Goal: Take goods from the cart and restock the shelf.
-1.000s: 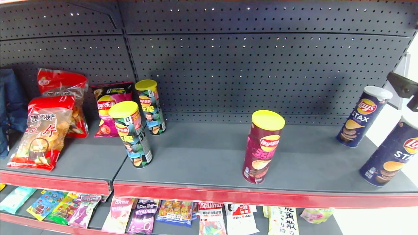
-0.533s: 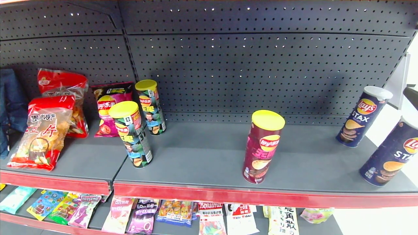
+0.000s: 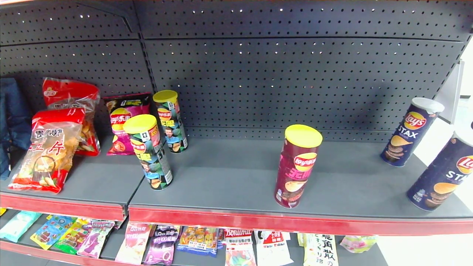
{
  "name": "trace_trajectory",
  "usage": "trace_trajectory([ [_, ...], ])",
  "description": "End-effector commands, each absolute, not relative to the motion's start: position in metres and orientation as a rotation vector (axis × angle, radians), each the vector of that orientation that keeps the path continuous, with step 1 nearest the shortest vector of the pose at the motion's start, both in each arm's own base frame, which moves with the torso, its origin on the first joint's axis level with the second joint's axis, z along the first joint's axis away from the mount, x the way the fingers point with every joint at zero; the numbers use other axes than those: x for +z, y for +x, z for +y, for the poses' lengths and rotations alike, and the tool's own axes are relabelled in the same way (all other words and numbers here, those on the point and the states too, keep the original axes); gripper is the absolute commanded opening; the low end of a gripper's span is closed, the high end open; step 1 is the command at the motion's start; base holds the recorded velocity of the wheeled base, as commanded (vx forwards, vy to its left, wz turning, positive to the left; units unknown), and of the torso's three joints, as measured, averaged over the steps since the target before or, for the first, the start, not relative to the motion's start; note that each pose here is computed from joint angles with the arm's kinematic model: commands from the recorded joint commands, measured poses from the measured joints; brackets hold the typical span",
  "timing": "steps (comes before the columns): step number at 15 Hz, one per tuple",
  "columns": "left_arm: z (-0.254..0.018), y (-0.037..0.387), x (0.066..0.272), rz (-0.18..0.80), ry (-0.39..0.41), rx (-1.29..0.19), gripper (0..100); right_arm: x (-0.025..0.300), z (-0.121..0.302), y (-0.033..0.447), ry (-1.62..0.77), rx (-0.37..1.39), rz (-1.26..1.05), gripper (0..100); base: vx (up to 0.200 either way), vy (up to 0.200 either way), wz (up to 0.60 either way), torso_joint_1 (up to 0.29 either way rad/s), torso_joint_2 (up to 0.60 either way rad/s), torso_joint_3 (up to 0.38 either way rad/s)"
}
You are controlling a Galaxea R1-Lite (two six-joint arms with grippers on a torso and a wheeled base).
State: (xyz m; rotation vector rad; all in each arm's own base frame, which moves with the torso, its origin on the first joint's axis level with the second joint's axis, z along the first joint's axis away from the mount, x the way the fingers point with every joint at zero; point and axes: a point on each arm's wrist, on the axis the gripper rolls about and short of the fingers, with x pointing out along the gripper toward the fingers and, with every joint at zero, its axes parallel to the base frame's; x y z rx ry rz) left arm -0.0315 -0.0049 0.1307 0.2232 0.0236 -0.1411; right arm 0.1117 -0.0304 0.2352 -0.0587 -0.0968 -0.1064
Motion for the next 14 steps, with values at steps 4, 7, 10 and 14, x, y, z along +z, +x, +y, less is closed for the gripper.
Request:
trace_trajectory([
  [4,-0.005,-0.032,0.130,0.020,0.220,-0.141,0,0.239,-0.029,0.079,-0.086,-0.209,-0.162,100,0.000,0.000,0.00,0.000,0.00,0.000],
  [7,-0.005,-0.033,0.130,0.013,0.221,-0.141,0,0.230,-0.009,0.032,-0.083,-0.200,-0.149,100,0.000,0.000,0.00,0.000,0.00,0.000],
  [10,-0.005,-0.033,0.130,0.013,0.220,-0.156,0,0.207,0.009,-0.010,-0.062,-0.195,-0.083,100,0.000,0.000,0.00,0.000,0.00,0.000],
  [14,-0.006,-0.032,0.129,0.020,0.219,-0.182,0,0.151,0.012,-0.043,-0.066,0.079,-0.070,100,0.000,0.000,0.00,0.000,0.00,0.000],
])
